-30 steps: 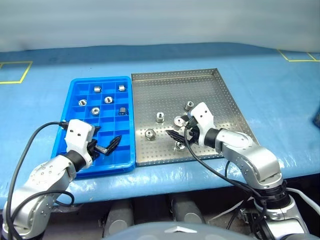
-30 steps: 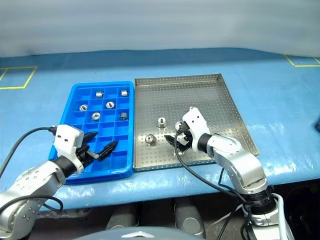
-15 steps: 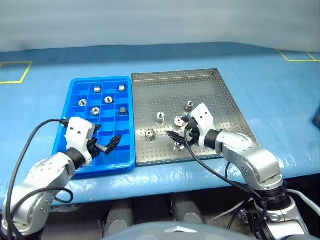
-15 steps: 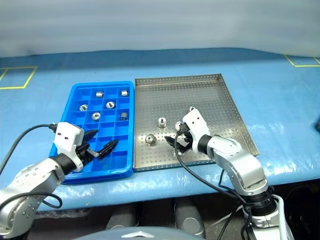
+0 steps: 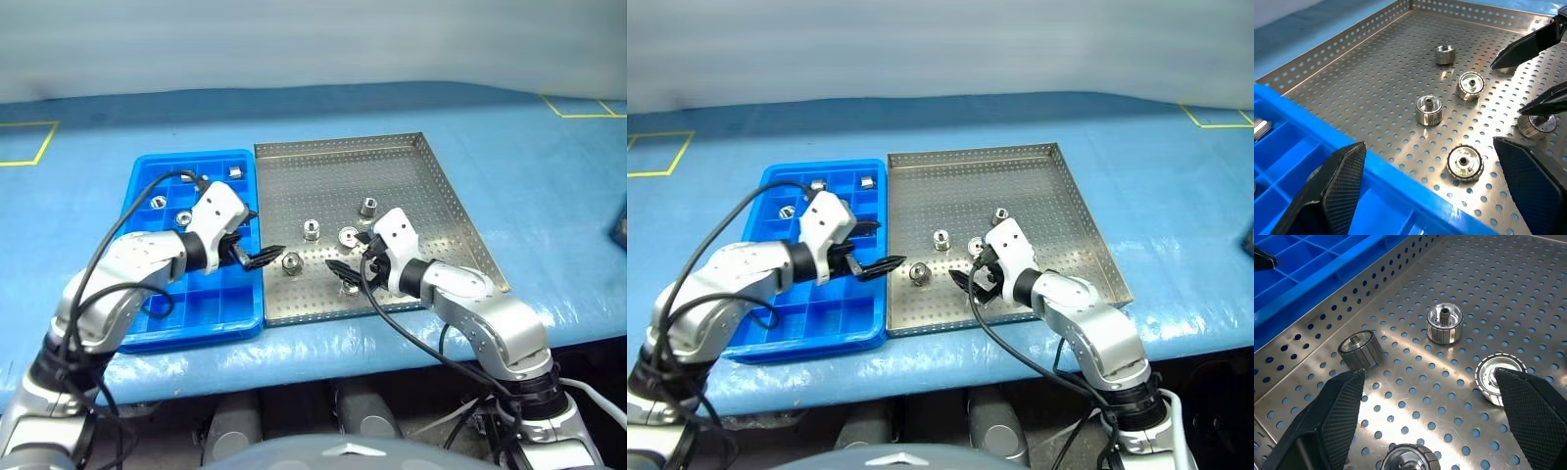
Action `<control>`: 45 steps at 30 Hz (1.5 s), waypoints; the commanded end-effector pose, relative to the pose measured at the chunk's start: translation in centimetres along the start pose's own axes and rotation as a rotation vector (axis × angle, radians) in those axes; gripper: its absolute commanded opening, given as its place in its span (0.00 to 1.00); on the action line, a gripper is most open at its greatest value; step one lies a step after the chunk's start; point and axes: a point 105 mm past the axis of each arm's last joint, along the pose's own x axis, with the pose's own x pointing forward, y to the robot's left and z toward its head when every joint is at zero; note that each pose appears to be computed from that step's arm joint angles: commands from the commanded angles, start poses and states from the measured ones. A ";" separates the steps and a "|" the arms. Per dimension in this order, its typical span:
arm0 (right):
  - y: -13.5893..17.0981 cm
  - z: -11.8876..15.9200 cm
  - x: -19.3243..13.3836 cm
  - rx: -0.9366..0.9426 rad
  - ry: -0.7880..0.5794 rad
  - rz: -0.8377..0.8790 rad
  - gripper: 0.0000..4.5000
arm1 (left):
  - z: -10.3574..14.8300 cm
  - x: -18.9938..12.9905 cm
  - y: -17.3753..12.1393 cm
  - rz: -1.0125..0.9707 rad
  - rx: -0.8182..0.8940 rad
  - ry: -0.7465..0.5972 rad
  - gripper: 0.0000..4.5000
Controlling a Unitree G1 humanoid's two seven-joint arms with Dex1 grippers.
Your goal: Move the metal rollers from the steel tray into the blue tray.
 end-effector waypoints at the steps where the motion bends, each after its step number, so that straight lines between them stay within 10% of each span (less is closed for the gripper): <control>1: 0.2 1.3 -0.5 -0.027 -0.065 -0.017 0.99 | 0.1 1.0 0.3 -0.052 0.058 0.053 1.00; 32: 0.3 0.6 -0.6 0.014 -0.099 -0.069 0.99 | -3.1 5.5 0.0 -0.318 0.318 0.416 1.00; 45: 0.4 0.5 -0.4 0.022 -0.100 -0.073 1.00 | -2.0 6.2 -0.7 -0.337 0.317 0.358 0.11</control>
